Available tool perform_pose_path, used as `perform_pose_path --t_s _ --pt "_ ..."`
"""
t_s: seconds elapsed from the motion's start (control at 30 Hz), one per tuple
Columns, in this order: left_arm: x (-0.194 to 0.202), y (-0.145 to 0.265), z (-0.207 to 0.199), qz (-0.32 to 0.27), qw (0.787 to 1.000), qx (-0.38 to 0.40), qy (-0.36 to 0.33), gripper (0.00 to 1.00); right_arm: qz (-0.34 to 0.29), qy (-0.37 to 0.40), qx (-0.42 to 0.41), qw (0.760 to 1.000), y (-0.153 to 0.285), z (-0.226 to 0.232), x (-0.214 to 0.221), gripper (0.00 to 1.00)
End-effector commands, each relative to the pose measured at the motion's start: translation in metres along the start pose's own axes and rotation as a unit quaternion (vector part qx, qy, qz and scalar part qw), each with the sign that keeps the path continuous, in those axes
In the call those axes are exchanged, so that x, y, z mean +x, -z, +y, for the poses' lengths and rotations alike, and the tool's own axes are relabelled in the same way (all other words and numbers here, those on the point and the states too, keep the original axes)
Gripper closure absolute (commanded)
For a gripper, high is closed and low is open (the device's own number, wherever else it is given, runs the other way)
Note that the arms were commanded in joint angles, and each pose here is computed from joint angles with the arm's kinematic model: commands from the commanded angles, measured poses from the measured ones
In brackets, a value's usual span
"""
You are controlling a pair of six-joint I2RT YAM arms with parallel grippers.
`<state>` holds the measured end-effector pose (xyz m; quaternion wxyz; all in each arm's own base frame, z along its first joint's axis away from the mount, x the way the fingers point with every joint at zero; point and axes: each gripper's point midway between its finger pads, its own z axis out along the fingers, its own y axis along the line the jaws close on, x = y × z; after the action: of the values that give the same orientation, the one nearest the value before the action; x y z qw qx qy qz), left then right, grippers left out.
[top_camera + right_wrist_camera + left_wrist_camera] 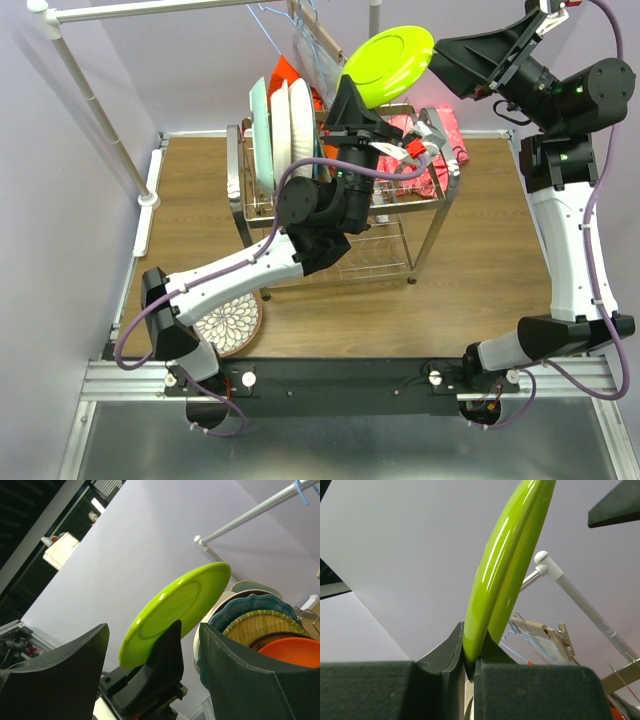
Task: Load the plates into the dish rack
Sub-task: Pass the plate from the left arm to the right
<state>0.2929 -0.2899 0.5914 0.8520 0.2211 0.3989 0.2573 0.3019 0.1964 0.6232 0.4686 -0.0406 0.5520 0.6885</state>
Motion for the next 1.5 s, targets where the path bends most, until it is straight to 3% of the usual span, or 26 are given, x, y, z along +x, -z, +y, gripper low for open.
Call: perform_pose_path --t_s 0.0,0.2,0.3,0.4,0.43,0.5,0.53,0.77,0.9,1.13,1.2,1.3,1.43,1.47 --pt "-0.009 -0.004 0.012 -0.012 1.000 -0.024 0.000 1.00 -0.001 -0.012 -0.008 1.000 0.002 0.014 0.003 0.20" --pt "-0.016 -0.007 0.002 -0.024 0.999 -0.018 -0.024 1.00 0.008 -0.033 -0.001 0.999 -0.005 0.010 0.012 0.25" --pt "-0.019 -0.007 -0.002 -0.029 0.998 -0.014 -0.052 1.00 0.014 -0.051 0.014 0.998 -0.009 0.000 0.019 0.36" --pt "-0.019 -0.006 -0.010 -0.031 0.996 -0.007 -0.078 1.00 0.016 -0.054 0.015 0.998 -0.010 -0.001 0.020 0.53" --pt "-0.018 -0.006 -0.009 -0.029 0.996 -0.008 -0.080 1.00 0.014 -0.053 0.014 0.998 -0.009 0.001 0.019 0.68" --pt "-0.017 -0.004 -0.011 -0.029 0.996 -0.003 -0.083 1.00 0.011 -0.047 0.012 0.999 -0.008 0.004 0.018 0.84" --pt "-0.016 -0.003 -0.010 -0.028 0.996 -0.003 -0.084 1.00 0.011 -0.047 0.012 0.999 -0.008 0.004 0.019 0.99" --pt "-0.008 0.008 -0.019 -0.013 0.995 0.015 -0.095 1.00 -0.005 -0.026 0.014 1.000 -0.006 0.004 0.010 0.99" --pt "-0.001 0.019 -0.019 0.000 0.996 0.025 -0.084 0.68 -0.015 0.004 0.016 1.000 -0.003 0.002 -0.003 0.99" --pt "0.007 0.036 -0.011 0.009 0.997 0.041 -0.063 0.50 -0.040 0.041 0.011 0.998 0.005 0.007 -0.026 0.99" --pt "0.010 0.039 -0.011 0.014 0.997 0.043 -0.062 0.34 -0.041 0.046 0.009 0.998 0.005 0.009 -0.028 0.99" --pt "0.012 0.041 -0.009 0.023 0.997 0.043 -0.058 0.34 -0.050 0.069 0.008 0.996 0.009 0.011 -0.035 0.99" --pt "0.011 0.038 0.019 0.046 0.998 0.029 0.030 0.33 -0.057 0.169 0.017 0.984 0.021 0.014 -0.047 0.99" --pt "0.003 0.031 0.035 0.047 0.993 0.018 0.106 0.33 -0.059 0.187 0.026 0.980 0.026 0.011 -0.051 0.99"
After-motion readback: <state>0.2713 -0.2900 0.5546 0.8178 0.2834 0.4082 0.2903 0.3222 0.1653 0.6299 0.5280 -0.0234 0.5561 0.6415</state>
